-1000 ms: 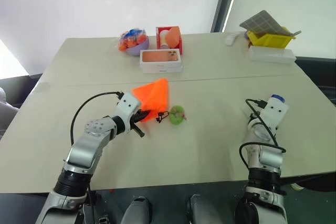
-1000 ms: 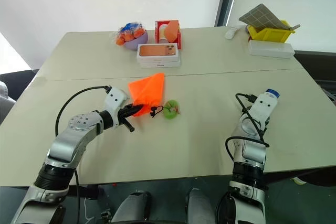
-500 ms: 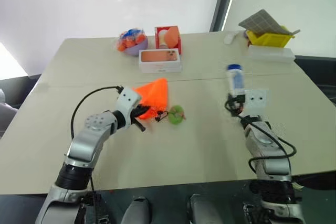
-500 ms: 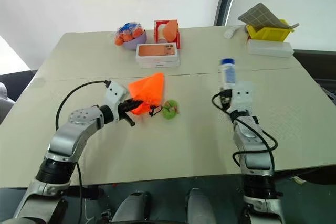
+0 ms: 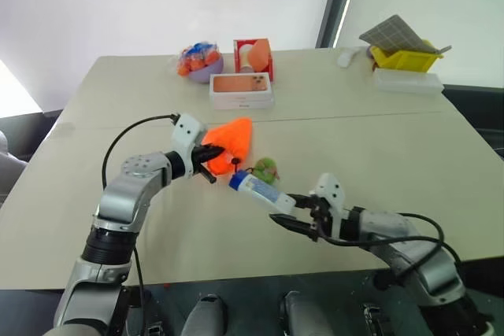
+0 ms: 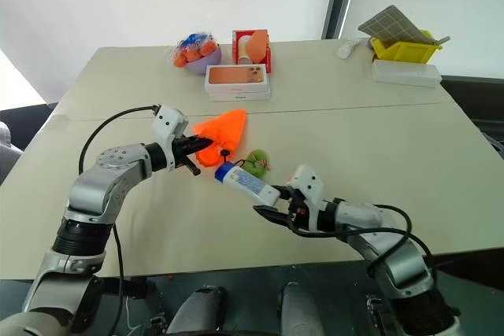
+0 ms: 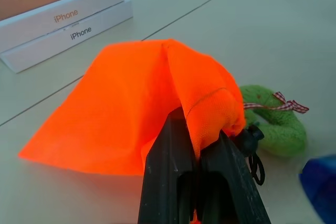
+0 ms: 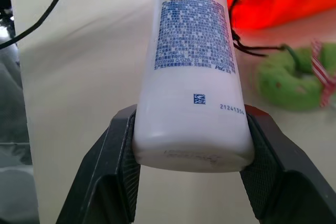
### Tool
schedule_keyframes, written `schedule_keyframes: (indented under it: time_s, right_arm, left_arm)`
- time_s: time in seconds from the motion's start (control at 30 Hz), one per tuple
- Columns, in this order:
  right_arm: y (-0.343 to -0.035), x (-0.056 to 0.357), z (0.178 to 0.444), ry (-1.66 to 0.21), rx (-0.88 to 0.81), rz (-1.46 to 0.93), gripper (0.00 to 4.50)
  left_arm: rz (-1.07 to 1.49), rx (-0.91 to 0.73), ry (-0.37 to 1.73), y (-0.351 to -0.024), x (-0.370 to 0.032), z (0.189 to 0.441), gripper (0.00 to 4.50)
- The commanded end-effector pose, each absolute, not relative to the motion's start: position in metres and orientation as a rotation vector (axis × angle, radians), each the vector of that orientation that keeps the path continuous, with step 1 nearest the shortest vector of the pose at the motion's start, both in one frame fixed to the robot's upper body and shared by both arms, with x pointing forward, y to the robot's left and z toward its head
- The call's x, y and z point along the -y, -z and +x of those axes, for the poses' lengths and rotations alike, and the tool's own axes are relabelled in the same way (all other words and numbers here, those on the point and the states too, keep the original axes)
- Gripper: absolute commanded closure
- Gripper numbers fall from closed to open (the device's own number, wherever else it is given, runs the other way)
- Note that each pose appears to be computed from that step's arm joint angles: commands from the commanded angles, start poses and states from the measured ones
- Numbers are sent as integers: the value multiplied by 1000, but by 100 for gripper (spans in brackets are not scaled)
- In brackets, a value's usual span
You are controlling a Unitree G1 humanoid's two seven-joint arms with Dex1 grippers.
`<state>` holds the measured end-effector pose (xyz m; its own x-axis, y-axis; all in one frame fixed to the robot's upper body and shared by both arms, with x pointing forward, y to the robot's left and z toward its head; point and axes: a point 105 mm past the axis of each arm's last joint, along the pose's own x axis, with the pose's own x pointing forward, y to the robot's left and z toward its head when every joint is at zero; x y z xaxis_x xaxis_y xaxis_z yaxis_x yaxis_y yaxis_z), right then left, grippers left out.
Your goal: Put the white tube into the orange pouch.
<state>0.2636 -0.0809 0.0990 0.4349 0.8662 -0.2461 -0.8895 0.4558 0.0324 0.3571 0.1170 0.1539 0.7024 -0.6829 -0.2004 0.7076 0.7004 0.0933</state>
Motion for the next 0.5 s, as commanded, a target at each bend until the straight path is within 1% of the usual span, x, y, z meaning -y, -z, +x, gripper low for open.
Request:
schedule_keyframes:
  time_s: [0.03, 0.2, 0.43, 0.5]
  right_arm:
    - [-103, 74, 274, -1083, -210, -118, 251]
    - [-103, 68, 285, -1066, -194, -103, 251]
    - [-106, 61, 306, -979, -152, -98, 251]
    - [-107, 60, 309, -965, -145, -93, 251]
  left_arm:
    - [185, -108, 805, -169, -115, 355, 450]
    - [192, -117, 833, -169, -114, 349, 450]
    - [219, -156, 909, -165, -112, 335, 450]
    - [225, -165, 927, -164, -112, 332, 450]
